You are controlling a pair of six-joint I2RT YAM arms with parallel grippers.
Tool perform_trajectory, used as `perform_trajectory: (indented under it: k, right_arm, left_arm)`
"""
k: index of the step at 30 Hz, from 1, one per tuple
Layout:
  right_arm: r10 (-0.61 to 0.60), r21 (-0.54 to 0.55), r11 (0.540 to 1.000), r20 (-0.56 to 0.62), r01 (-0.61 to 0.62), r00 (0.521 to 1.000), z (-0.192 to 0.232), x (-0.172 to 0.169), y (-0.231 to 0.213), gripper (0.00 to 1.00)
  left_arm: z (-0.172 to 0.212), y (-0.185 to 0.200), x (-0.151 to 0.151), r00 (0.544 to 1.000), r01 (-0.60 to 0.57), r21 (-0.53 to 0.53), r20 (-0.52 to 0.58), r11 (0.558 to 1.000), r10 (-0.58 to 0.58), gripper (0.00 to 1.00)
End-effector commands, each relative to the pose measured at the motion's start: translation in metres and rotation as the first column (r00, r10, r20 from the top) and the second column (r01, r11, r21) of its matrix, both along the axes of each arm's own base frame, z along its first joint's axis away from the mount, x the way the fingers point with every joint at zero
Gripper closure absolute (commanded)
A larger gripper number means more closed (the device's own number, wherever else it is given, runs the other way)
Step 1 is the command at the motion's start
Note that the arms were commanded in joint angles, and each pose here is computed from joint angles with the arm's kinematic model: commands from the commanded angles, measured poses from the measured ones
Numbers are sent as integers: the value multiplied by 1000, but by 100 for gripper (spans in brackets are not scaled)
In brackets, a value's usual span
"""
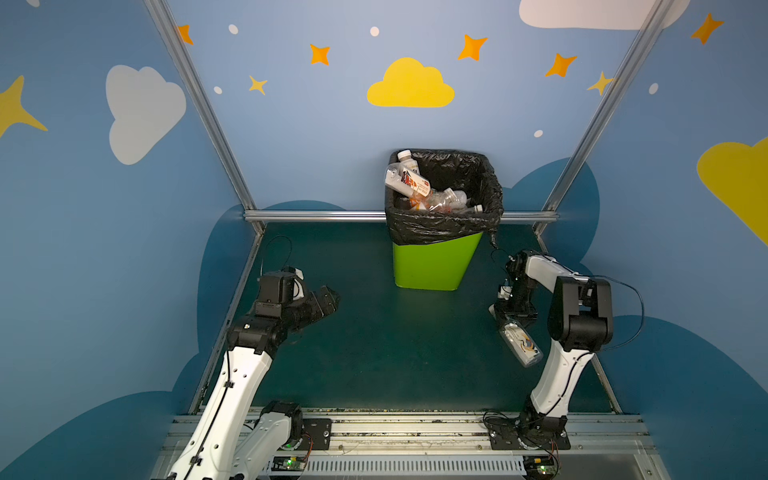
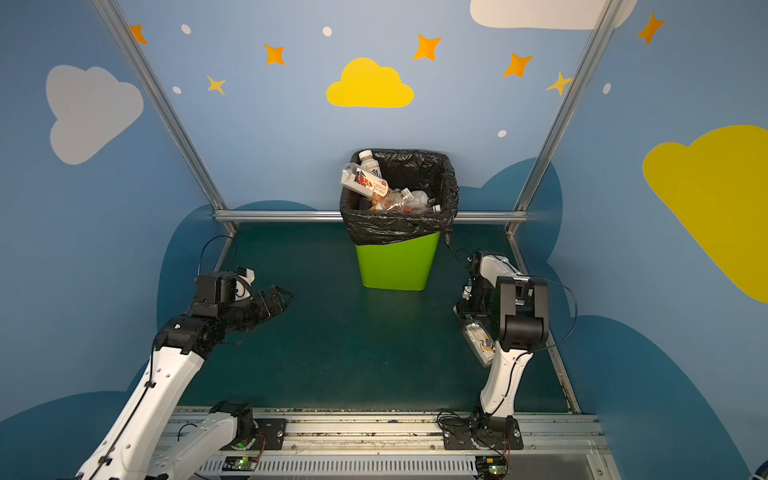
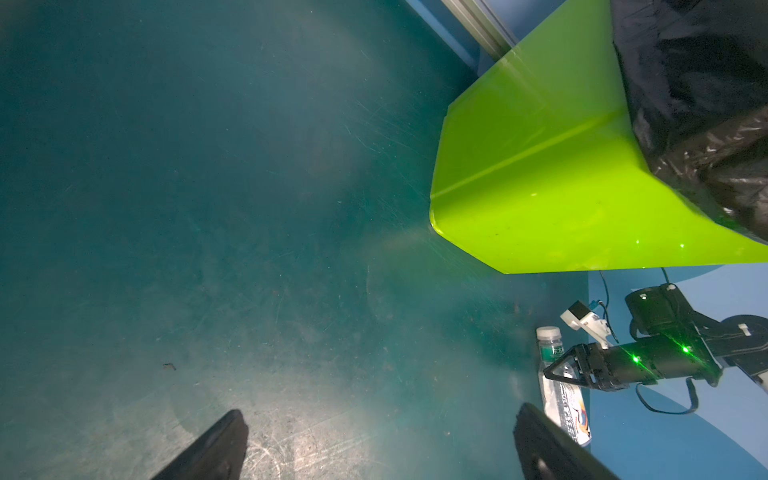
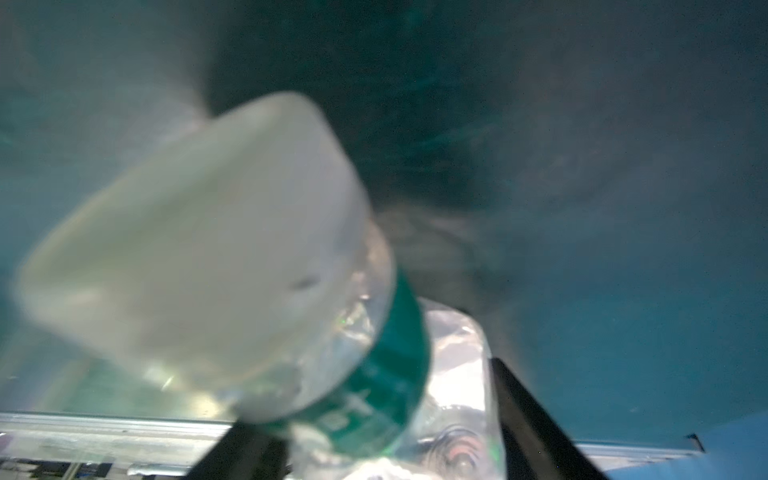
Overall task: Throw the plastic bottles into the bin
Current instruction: 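Close the right gripper on the crane-label bottle while the left gripper withdraws, then lift the crane-label bottle over the green bin and open the right gripper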
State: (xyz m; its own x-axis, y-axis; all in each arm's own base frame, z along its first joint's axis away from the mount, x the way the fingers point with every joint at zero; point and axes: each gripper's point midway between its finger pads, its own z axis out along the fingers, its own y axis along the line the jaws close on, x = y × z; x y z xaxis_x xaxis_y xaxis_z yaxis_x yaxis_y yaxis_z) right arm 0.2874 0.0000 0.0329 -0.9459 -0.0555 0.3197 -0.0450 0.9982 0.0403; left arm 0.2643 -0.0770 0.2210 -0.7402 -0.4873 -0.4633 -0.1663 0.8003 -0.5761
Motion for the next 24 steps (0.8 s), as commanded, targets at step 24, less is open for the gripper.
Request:
perform_trajectory:
  k: [24]
  right_arm:
    - [-379,270,922,495,276,782,186,25,-20,62]
  left_arm:
    - [8,-1,1,1000,25,-5,5,1000,-24,0]
